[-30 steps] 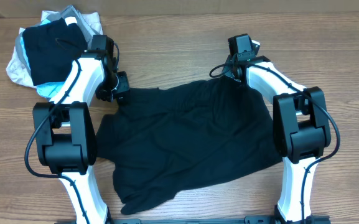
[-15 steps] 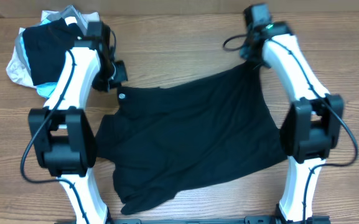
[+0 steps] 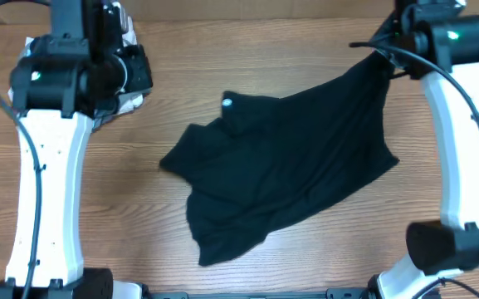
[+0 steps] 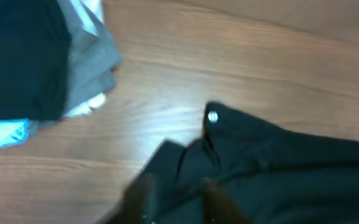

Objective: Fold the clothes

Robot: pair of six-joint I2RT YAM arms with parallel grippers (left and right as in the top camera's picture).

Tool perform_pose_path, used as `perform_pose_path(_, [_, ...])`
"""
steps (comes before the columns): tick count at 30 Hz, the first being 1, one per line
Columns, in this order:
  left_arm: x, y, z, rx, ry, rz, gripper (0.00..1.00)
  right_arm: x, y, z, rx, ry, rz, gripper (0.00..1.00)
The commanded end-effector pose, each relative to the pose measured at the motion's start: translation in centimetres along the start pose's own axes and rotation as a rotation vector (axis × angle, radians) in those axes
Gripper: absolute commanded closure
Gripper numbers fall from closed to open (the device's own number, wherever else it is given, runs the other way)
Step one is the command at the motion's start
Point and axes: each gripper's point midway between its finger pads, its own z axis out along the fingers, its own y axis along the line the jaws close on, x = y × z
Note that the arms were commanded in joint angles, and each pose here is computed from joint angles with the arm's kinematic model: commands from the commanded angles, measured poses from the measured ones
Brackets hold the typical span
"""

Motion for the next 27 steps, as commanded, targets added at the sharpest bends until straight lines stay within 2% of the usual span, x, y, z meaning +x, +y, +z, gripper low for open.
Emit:
perform_pose_path(1, [1.6,-2.9,1.4,0.153,0.095,0.031,0.57,-0.4,-0.4,-0.7,0.015,-0.018,0.007,0.96])
perform_pose_path(4, [2.8,-4.0,4.6,0.165,0.164,0.093,0.34,0.0,-0.6,-0.3,0.027,-0.004,0.001,0.96])
perform_pose_path(8, [4.5,-6.5,10.3,0.194,0.251,0.151,0.14,0.0,-0.6,-0.2,0.027,-0.005,0.001,0.96])
perform_pose_path(14, [6.9,-9.6,20.3,0.24,0.31,0.21,0.12,0.0,-0.6,-0.2,0.027,-0.006,-0.006,0.96])
perform_pose_path(18, [9.0,-10.4,26.0,0.277,0.344,0.22,0.14,0.1,-0.7,-0.2,0.032,0.001,-0.01,0.96])
perform_pose_path(23, [10.8,-10.3,30.3,0.291,0.361,0.223,0.19,0.3,-0.8,-0.2,0.038,0.007,-0.013,0.96])
perform_pose_path(27, [12.3,-9.9,32.3,0.272,0.385,0.214,0.16,0.3,-0.8,-0.2,0.038,0.008,-0.014,0.96])
